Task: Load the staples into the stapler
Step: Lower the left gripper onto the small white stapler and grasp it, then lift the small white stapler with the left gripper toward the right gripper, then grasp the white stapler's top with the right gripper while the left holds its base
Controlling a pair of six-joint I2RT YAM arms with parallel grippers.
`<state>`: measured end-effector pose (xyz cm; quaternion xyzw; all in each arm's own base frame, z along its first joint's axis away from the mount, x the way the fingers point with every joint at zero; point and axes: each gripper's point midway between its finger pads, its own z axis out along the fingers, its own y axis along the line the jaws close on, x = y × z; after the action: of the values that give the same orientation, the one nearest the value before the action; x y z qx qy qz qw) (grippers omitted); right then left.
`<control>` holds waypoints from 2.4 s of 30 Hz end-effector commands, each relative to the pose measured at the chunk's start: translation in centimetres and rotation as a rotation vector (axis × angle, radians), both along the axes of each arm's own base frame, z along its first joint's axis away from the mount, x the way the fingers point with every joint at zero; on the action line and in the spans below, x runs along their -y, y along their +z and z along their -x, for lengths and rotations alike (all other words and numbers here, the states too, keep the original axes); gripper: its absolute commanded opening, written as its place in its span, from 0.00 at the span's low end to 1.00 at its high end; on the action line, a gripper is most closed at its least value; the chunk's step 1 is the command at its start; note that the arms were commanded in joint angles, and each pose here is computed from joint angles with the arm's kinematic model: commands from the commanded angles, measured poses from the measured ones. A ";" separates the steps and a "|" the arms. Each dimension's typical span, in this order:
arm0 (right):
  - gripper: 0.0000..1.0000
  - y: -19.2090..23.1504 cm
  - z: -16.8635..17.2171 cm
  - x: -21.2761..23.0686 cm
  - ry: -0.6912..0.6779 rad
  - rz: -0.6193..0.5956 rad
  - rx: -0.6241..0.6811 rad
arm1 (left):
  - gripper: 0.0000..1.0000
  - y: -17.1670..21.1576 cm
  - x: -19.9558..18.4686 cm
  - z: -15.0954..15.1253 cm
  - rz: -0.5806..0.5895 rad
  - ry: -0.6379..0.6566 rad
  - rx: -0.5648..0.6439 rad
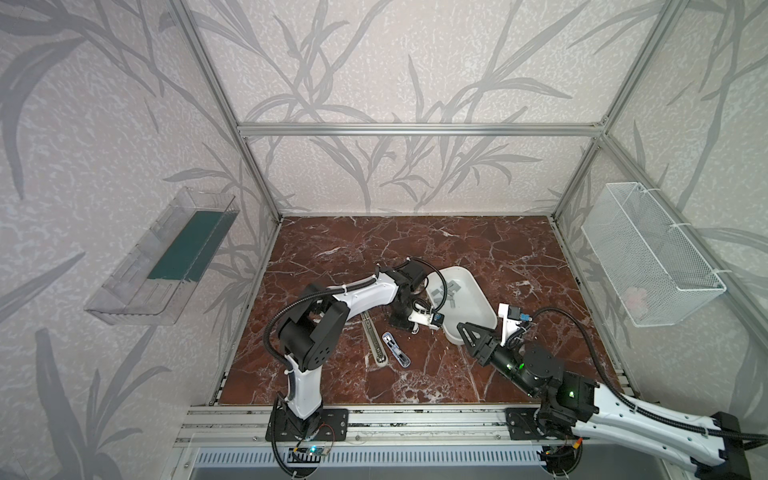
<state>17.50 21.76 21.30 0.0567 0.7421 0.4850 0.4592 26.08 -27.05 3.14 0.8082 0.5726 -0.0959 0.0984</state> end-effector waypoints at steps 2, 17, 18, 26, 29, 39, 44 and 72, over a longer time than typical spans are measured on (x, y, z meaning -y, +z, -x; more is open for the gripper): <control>0.45 -0.5 -0.1 0.2 -0.009 0.014 0.004 | 0.30 0.3 0.3 0.6 0.003 -0.024 -0.037; 0.45 -0.4 -0.3 0.7 -0.029 0.012 0.008 | 0.00 8.7 1.9 0.1 0.250 -0.034 0.042; 0.46 -0.5 -0.3 0.7 -0.029 0.014 0.007 | 0.00 9.5 1.8 0.1 0.284 -0.036 0.057; 0.38 -0.3 -0.3 0.3 -0.018 0.012 0.015 | 0.00 15.7 2.2 2.8 0.600 -0.160 0.229; 0.34 0.3 -0.1 -0.5 0.021 0.019 0.036 | 0.00 17.2 2.5 5.2 0.726 -0.261 0.257; 0.35 1.3 0.6 -4.7 0.169 0.044 0.046 | 0.00 18.8 3.2 6.4 0.795 -0.281 0.294; 0.35 1.3 0.7 -6.2 0.215 0.068 0.046 | 0.00 18.4 3.1 6.4 0.775 -0.283 0.290; 0.15 0.4 -0.4 -5.5 0.145 0.096 0.041 | 0.00 19.1 4.3 10.9 0.845 -0.419 0.212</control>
<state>17.18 27.33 20.39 -0.0416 0.7690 0.4787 0.4216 17.95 -31.06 21.19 0.7977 0.3373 -0.2164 0.4507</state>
